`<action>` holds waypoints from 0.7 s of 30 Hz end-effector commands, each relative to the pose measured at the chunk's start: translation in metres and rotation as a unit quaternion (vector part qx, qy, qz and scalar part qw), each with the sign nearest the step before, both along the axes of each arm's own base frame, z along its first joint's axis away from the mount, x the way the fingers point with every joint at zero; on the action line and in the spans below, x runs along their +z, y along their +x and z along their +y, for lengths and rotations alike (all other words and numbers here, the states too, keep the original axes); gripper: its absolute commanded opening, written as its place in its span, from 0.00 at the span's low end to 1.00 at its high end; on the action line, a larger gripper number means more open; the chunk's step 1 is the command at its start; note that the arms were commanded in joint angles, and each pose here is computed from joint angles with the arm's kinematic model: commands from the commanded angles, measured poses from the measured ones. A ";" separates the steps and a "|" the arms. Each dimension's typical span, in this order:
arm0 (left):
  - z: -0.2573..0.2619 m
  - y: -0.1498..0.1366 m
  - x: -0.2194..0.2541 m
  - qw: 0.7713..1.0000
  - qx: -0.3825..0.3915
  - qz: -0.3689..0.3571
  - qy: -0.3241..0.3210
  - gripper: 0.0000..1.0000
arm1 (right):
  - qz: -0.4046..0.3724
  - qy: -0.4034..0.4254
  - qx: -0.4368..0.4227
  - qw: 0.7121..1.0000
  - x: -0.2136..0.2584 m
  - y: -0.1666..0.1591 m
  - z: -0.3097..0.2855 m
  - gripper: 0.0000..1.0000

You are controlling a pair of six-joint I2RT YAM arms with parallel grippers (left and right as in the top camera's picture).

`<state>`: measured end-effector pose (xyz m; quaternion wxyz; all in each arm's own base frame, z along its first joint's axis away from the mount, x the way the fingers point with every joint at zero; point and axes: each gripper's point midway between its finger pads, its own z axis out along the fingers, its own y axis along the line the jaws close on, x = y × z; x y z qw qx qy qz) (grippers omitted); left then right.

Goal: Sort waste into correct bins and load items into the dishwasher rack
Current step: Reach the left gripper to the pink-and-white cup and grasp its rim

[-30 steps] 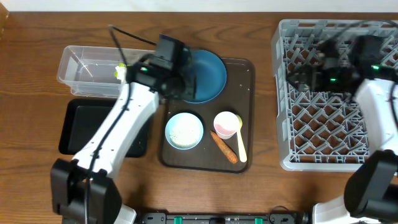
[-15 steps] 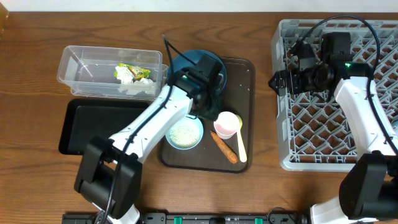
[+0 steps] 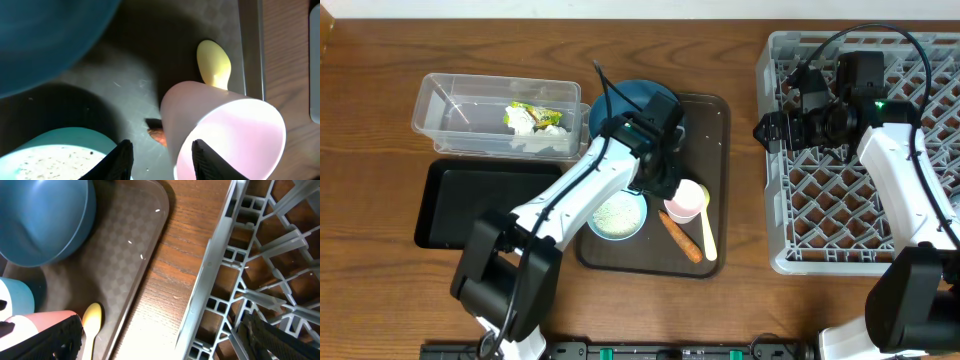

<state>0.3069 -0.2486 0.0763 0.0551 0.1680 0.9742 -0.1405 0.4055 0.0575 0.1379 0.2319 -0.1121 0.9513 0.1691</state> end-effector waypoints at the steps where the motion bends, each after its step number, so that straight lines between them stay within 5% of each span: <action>1: -0.004 -0.007 -0.008 1.000 -0.012 0.018 -0.003 0.41 | -0.011 0.002 -0.001 1.000 0.008 0.005 0.003 0.99; 15: 0.002 -0.016 -0.022 0.999 -0.011 0.031 0.005 0.39 | -0.010 0.004 -0.003 1.000 0.008 0.005 0.003 0.99; 21: 0.000 -0.013 -0.022 1.000 -0.010 0.025 0.001 0.22 | -0.009 0.005 -0.006 1.000 0.008 0.005 0.003 0.99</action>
